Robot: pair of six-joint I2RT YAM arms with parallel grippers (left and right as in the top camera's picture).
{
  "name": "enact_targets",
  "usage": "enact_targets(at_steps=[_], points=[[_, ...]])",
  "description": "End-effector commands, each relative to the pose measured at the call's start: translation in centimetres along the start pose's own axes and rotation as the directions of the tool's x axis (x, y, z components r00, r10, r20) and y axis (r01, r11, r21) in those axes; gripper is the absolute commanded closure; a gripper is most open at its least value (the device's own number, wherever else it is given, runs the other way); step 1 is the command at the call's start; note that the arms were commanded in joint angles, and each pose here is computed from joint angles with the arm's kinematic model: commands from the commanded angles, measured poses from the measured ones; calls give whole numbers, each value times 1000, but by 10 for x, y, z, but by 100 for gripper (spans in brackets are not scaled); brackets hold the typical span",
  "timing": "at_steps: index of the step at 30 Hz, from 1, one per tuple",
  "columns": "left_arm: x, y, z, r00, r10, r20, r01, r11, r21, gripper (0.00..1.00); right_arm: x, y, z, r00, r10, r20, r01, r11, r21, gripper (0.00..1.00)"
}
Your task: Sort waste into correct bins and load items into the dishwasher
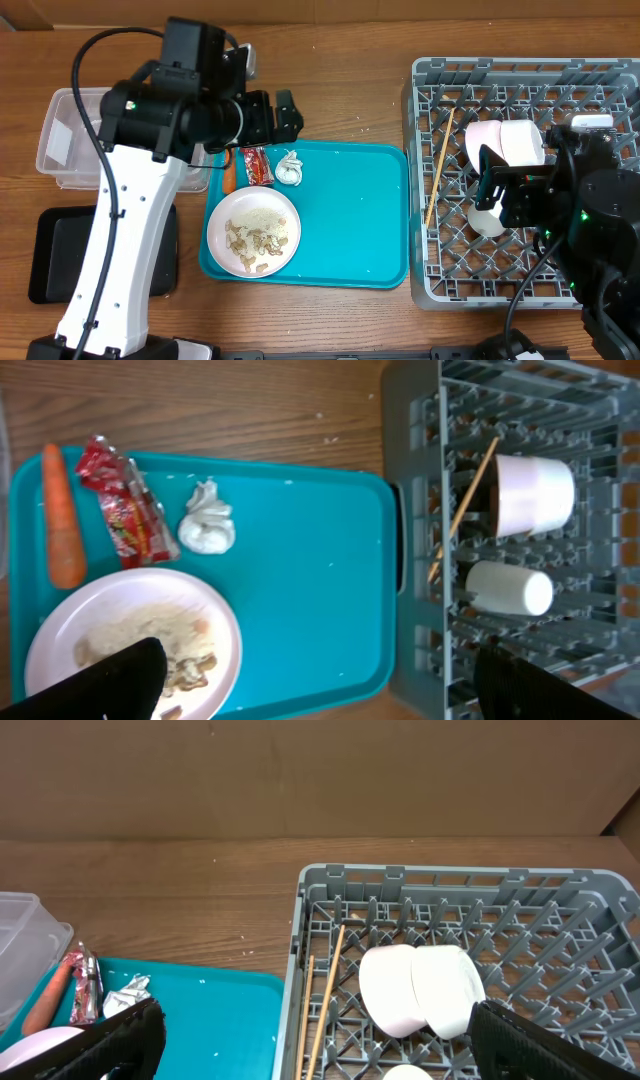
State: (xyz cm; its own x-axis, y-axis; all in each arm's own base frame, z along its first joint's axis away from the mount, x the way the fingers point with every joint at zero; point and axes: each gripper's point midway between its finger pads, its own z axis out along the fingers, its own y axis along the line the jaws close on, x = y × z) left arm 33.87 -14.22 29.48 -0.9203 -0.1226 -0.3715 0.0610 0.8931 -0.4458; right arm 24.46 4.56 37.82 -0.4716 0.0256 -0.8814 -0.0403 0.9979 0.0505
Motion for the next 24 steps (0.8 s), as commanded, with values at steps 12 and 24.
enact_targets(at_steps=[12, 24], points=[[29, 21, 90, 983, 114, -146, -171, 862, -478, 12, -6, -2, -5, 1000, -1, 24, 1, 1000, 8, 0], [39, 65, 215, 940, 23, -340, -182, 877, -445, 14, -6, -2, -5, 1000, -1, 24, 1, 1000, 8, 0]])
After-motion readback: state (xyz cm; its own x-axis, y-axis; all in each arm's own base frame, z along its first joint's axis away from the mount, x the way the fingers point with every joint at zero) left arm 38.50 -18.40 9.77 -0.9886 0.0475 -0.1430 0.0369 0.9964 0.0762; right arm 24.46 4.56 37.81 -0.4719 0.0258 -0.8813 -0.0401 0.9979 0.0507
